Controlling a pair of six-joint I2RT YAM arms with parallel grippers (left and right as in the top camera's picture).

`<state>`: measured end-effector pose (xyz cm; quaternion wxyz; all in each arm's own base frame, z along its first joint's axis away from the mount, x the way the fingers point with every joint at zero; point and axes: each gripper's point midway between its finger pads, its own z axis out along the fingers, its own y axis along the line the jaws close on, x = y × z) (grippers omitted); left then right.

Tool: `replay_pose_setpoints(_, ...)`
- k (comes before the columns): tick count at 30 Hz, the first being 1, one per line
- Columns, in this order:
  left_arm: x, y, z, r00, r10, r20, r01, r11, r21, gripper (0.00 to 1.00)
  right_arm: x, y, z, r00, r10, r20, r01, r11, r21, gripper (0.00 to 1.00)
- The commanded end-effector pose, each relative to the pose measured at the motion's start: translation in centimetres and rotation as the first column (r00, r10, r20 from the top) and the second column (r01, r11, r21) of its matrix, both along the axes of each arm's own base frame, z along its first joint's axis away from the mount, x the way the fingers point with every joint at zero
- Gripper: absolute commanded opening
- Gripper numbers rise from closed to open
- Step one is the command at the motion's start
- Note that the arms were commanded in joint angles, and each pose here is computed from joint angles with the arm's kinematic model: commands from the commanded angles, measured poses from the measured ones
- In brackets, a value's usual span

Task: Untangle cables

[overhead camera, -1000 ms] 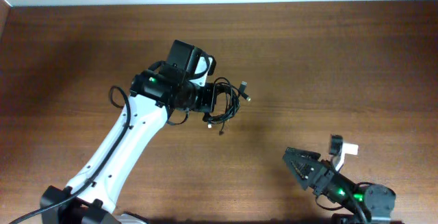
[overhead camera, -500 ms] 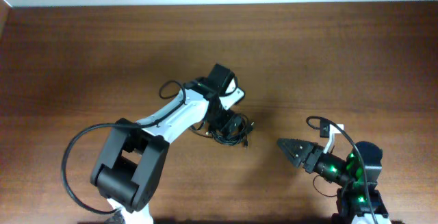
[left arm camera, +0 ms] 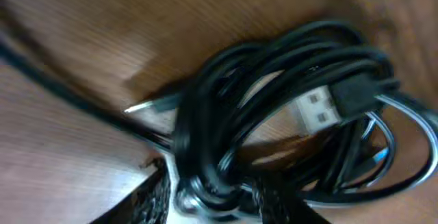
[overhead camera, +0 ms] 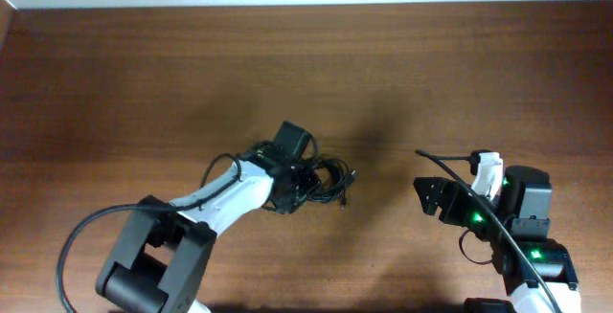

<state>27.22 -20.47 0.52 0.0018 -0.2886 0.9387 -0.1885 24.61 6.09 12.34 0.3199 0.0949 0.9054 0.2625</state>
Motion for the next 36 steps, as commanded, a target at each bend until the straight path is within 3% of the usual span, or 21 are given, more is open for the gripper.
replay_pose_setpoints(1,1.5,2.0,-0.6,0.993,0.053,0.102,-0.067,0.987,0.144,0.27,0.1,-0.2,0.3,1.0,0.003,0.008,-0.002,1.0,-0.027,0.84)
replay_pose_setpoints(6,1.3,1.1,0.4,0.994,0.04,0.1,-0.048,0.995,0.084,0.37,-0.3,-0.2,-1.4,0.997,0.003,-0.081,-0.004,1.0,-0.02,0.84)
replay_pose_setpoints(8,1.8,0.7,1.3,0.991,0.042,0.131,-0.05,0.997,0.058,0.25,-0.4,-0.2,-2.9,0.989,0.003,-0.146,-0.006,1.0,-0.015,0.84)
replay_pose_setpoints(9,1.9,-0.1,1.6,0.991,0.034,0.129,-0.036,0.999,0.019,0.11,-0.5,-0.2,-3.3,0.986,0.004,-0.164,-0.006,1.0,-0.013,0.84)
replay_pose_setpoints(11,1.9,-1.1,2.0,0.992,0.02,0.126,-0.015,0.999,-0.038,0.03,-0.5,-0.2,-4.0,0.98,0.004,-0.197,-0.006,1.0,-0.011,0.84)
replay_pose_setpoints(12,1.7,-1.4,2.1,0.993,0.013,0.116,-0.007,0.999,-0.052,0.31,-0.6,-0.2,-4.3,0.978,0.004,-0.209,-0.006,1.0,-0.01,0.84)
replay_pose_setpoints(13,1.5,-1.3,2.0,0.994,0.012,0.11,-0.007,0.999,-0.048,0.46,-0.6,-0.2,-4.3,0.978,0.004,-0.209,-0.006,1.0,-0.01,0.84)
replay_pose_setpoints(14,1.7,-1.4,2.1,0.993,0.013,0.118,-0.007,0.999,-0.052,0.36,-0.6,-0.2,-4.3,0.978,0.004,-0.209,-0.006,1.0,-0.01,0.84)
replay_pose_setpoints(16,2.9,-1.3,2.3,0.985,0.028,0.171,-0.022,0.999,-0.04,0.35,-0.6,-0.2,-4.3,0.978,0.004,-0.209,-0.006,1.0,-0.01,0.84)
replay_pose_setpoints(17,2.8,-1.2,2.2,0.983,0.028,0.179,-0.024,0.999,-0.022,0.18,-0.6,-0.2,-4.3,0.978,0.004,-0.209,-0.006,1.0,-0.01,0.84)
replay_pose_setpoints(19,2.9,-1.1,2.0,0.972,0.01,0.236,-0.026,0.998,0.064,0.12,-0.6,-0.2,-4.3,0.978,0.004,-0.209,-0.006,1.0,-0.01,0.84)
replay_pose_setpoints(21,2.6,-1.4,2.0,0.96,-0.02,0.28,-0.016,0.992,0.126,0.17,-0.6,-0.2,-4.3,0.978,0.004,-0.21,-0.006,1.0,-0.009,0.84)
replay_pose_setpoints(24,2.6,-1.4,1.7,0.941,-0.049,0.334,-0.024,0.978,0.209,0.44,-0.7,-0.2,-4.3,0.977,0.004,-0.213,-0.006,1.0,-0.009,0.84)
replay_pose_setpoints(25,2.5,-1.5,1.0,0.945,-0.055,0.323,-0.018,0.975,0.22,0.4,-0.7,-0.2,-4.3,0.977,0.004,-0.214,-0.006,1.0,-0.009,0.84)
replay_pose_setpoints(27,2.8,-1.7,-0.8,0.949,-0.059,0.309,-0.016,0.972,0.234,0.0,-0.9,-0.2,-4.4,0.974,0.005,-0.225,-0.007,1.0,-0.008,0.84)
replay_pose_setpoints(30,4.5,-2.8,0.2,0.913,-0.097,0.397,0.012,0.977,0.211,0.0,-1.3,-0.1,-4.6,0.969,0.007,-0.246,-0.008,1.0,-0.003,0.84)
replay_pose_setpoints(31,4.6,-2.9,0.3,0.91,-0.1,0.402,0.015,0.978,0.21,0.08,-1.3,0.3,-4.4,0.97,0.024,-0.24,-0.02,1.0,0.019,0.89)
replay_pose_setpoints(32,4.7,-2.7,0.3,0.908,-0.115,0.404,0.025,0.975,0.222,0.0,-1.2,1.2,-3.8,0.973,0.061,-0.22,-0.048,0.997,0.067,0.92)
replay_pose_setpoints(33,4.7,-2.8,0.4,0.884,-0.224,0.411,0.118,0.956,0.267,0.0,-1.1,1.7,-3.4,0.975,0.086,-0.204,-0.067,0.993,0.095,0.92)
replay_pose_setpoints(35,4.3,-3.9,2.1,0.81,-0.401,0.429,0.327,0.915,0.237,0.0,-1.4,2.7,-2.8,0.972,0.164,-0.169,-0.142,0.981,0.136,0.85)
replay_pose_setpoints(36,4.3,-4.2,3.6,0.781,-0.429,0.454,0.384,0.903,0.194,0.0,-1.5,3.9,-1.8,0.964,0.244,-0.109,-0.222,0.958,0.18,0.73)
